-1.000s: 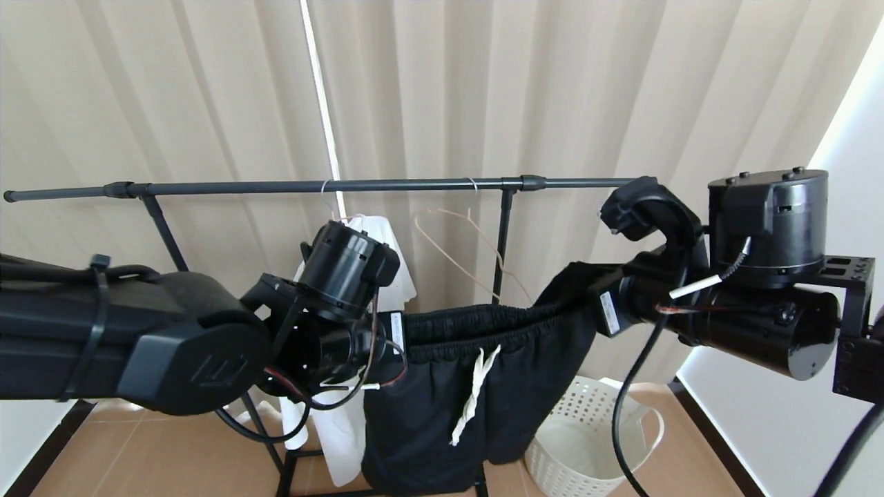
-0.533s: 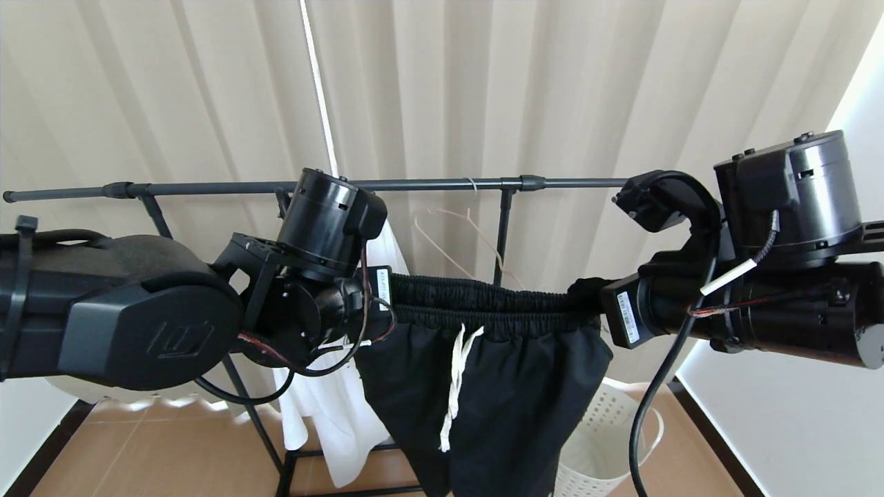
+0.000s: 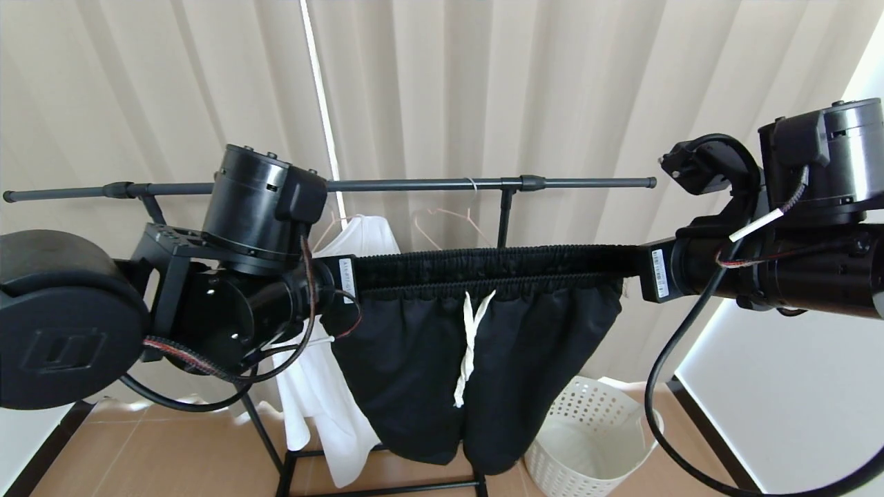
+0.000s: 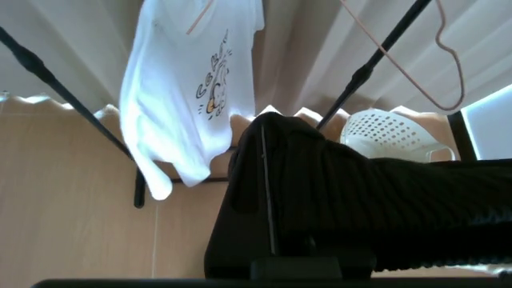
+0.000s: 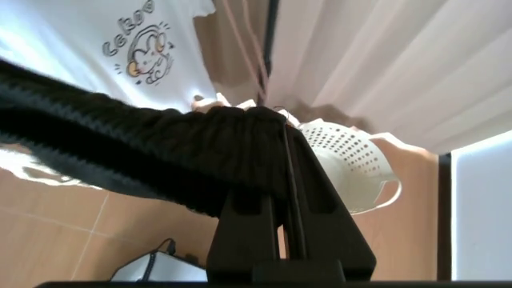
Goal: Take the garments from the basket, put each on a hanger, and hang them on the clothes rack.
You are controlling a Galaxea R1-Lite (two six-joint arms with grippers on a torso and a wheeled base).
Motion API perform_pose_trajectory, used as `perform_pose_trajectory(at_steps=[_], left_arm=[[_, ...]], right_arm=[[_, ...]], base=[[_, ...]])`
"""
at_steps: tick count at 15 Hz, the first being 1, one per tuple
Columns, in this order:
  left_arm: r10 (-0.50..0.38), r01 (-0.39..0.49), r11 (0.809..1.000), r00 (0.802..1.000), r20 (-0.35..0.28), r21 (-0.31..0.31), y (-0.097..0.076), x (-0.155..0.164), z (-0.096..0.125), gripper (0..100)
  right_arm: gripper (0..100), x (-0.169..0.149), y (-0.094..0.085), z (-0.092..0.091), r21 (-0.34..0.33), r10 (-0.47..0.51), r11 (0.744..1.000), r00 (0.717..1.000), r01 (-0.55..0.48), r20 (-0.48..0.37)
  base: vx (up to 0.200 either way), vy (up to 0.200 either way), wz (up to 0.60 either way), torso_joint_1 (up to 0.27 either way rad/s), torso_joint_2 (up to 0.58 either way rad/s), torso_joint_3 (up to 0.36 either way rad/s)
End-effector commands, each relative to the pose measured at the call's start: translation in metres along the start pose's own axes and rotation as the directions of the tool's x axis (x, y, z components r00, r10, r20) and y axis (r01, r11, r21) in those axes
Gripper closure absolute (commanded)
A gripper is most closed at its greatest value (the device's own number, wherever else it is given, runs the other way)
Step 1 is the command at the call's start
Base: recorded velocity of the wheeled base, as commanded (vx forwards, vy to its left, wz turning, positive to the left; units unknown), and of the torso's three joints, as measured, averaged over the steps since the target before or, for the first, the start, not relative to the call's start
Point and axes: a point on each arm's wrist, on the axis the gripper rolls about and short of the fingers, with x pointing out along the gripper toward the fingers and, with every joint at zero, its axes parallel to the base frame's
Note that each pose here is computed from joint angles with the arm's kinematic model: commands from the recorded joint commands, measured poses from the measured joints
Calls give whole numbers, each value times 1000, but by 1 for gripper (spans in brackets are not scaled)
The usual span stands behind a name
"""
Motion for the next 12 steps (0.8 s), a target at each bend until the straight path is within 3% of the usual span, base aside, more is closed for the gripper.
perform_pose_trajectory(at_steps=[1,3,5,8,10,12], left_arm=[[23,-22,999,1000,19,-25,18,-11,3,100],[53,-53,998,999,13,-32,32,-14,0,100],[62,-61,998,998,8,-30,35,-13,-2,100],[29,-29,999,999,27,12,21,-6,6,100],[21,-21,1000,999,41,3,8,8,16,100],[8,-8,1000,998,58,9,-8,26,28,100]], right_arm=[[100,4,-17,4,20,-57,998,998,57,4],[100,6,-26,7,22,-53,998,999,53,11],[100,8,-25,6,19,-42,999,999,41,3],[100,7,-24,2,13,-35,999,999,36,-10],[100,0,-20,-4,-1,-22,1000,1000,22,-20],[100,-15,-7,-12,-66,29,997,999,-30,-16]], base=[[0,0,0,0,0,0],[0,0,0,0,0,0],[0,0,0,0,0,0],[0,0,0,0,0,0],[0,0,0,0,0,0],[0,0,0,0,0,0]])
